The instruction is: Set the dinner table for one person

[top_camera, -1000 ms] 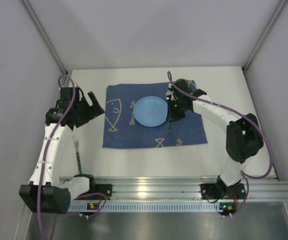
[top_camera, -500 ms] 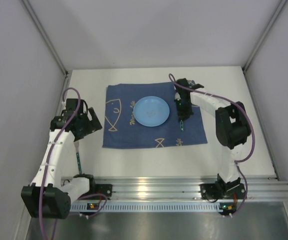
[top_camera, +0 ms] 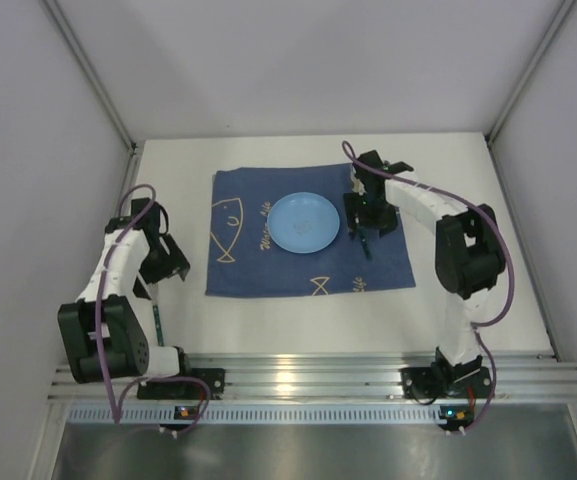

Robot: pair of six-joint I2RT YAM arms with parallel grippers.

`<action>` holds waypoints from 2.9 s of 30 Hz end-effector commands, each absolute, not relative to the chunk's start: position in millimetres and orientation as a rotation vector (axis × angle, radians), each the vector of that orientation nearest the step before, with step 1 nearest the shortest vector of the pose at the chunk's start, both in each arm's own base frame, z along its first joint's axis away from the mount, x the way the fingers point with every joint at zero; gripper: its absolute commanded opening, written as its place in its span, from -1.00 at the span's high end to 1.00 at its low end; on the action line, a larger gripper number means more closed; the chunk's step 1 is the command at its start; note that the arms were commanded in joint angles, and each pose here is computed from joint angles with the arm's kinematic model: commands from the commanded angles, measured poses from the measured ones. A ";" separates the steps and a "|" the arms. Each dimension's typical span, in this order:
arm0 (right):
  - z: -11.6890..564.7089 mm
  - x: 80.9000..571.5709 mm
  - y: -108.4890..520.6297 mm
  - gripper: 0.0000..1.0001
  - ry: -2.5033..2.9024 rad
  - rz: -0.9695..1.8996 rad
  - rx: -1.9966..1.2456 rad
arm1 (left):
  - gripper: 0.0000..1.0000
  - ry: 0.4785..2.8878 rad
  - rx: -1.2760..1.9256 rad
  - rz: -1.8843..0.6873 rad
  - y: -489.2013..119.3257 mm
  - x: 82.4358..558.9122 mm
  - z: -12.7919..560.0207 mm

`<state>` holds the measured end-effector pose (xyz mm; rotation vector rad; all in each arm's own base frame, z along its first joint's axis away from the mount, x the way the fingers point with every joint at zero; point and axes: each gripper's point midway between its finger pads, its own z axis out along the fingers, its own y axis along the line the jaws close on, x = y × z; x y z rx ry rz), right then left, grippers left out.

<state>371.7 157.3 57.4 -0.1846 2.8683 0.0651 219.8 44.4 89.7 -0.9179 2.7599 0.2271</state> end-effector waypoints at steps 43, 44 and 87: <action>162.6 307.8 165.6 -0.54 2.709 0.365 -0.133 | 1.00 2.730 -0.914 0.182 72.9 294.0 81.7; 166.2 307.3 163.2 -0.54 2.709 0.349 -0.136 | 1.00 2.684 -0.887 0.141 69.5 303.6 97.9; 187.3 270.4 142.9 -0.67 2.774 0.286 -0.131 | -0.44 2.735 -1.113 0.082 82.8 249.3 7.7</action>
